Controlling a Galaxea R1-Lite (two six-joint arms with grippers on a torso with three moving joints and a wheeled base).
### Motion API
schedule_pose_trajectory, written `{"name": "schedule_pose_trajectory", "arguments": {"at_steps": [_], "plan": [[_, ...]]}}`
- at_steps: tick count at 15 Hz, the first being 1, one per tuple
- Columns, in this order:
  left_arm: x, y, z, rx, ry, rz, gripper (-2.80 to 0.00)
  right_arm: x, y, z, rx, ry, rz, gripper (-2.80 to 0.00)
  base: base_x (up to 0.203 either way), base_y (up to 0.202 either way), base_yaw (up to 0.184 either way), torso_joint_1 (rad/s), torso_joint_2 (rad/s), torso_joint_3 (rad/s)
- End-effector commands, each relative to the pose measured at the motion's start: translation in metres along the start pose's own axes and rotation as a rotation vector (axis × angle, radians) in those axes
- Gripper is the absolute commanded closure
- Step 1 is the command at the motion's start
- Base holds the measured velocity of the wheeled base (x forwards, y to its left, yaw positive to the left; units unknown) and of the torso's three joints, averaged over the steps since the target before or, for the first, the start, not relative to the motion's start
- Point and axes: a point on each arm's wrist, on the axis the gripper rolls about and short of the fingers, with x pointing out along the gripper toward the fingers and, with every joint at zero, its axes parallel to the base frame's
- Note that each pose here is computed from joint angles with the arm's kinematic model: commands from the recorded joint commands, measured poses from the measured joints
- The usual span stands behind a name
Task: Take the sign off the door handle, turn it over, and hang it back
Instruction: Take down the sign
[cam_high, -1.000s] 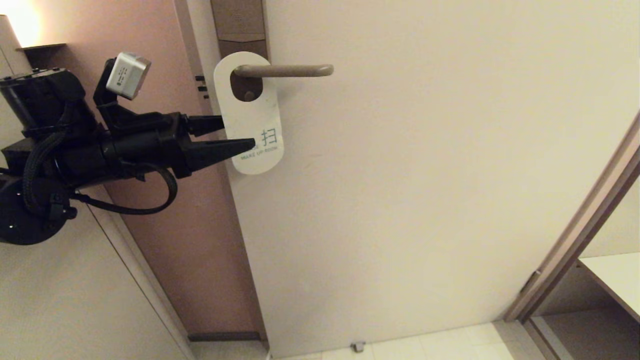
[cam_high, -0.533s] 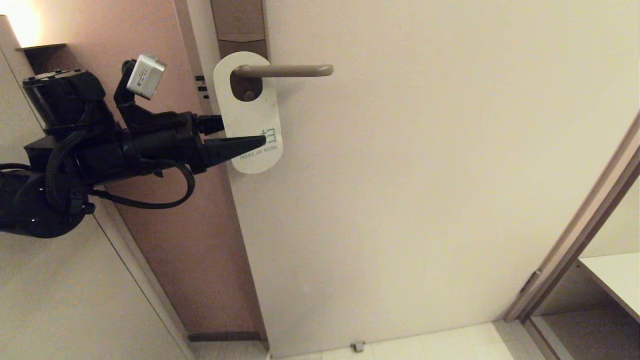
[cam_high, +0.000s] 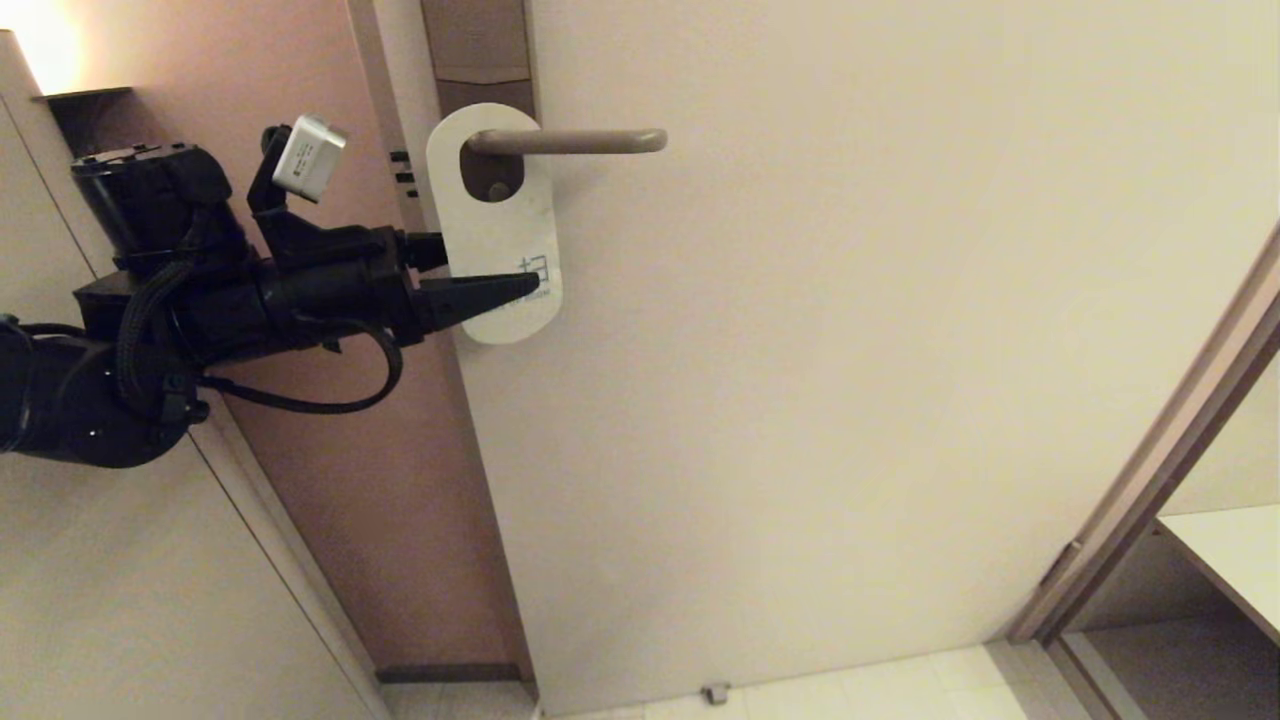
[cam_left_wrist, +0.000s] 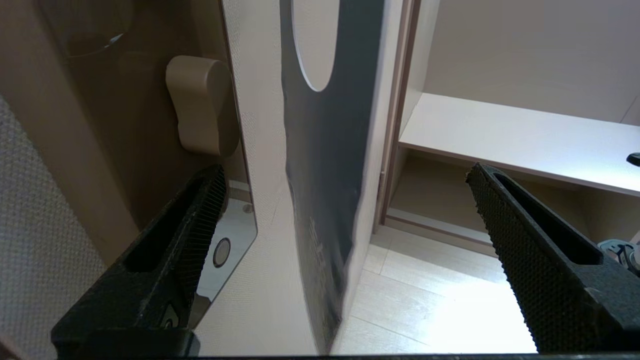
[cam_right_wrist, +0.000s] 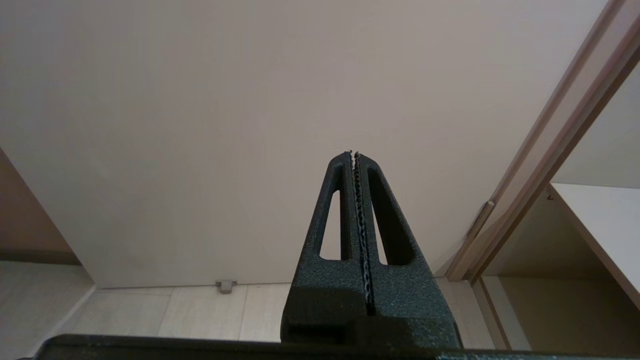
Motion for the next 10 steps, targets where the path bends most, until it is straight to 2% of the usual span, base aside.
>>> {"name": "schedule_pose_trajectory", "arguments": {"at_steps": [1,10], "plan": [[0.0025,0.0007,-0.0013,0.0,-0.001,-0.008,-2.8,0.0001,0.0,0.0,-0.001,0.001,0.001,0.0,0.0,0.0,0.0,0.0,0.0,0.0],[0.0089,-0.0003,-0.001,0.003,-0.003,-0.019,-2.8,0.0001,0.0,0.0,-0.001,0.001,0.002,0.0,0.0,0.0,0.0,0.0,0.0,0.0]]}}
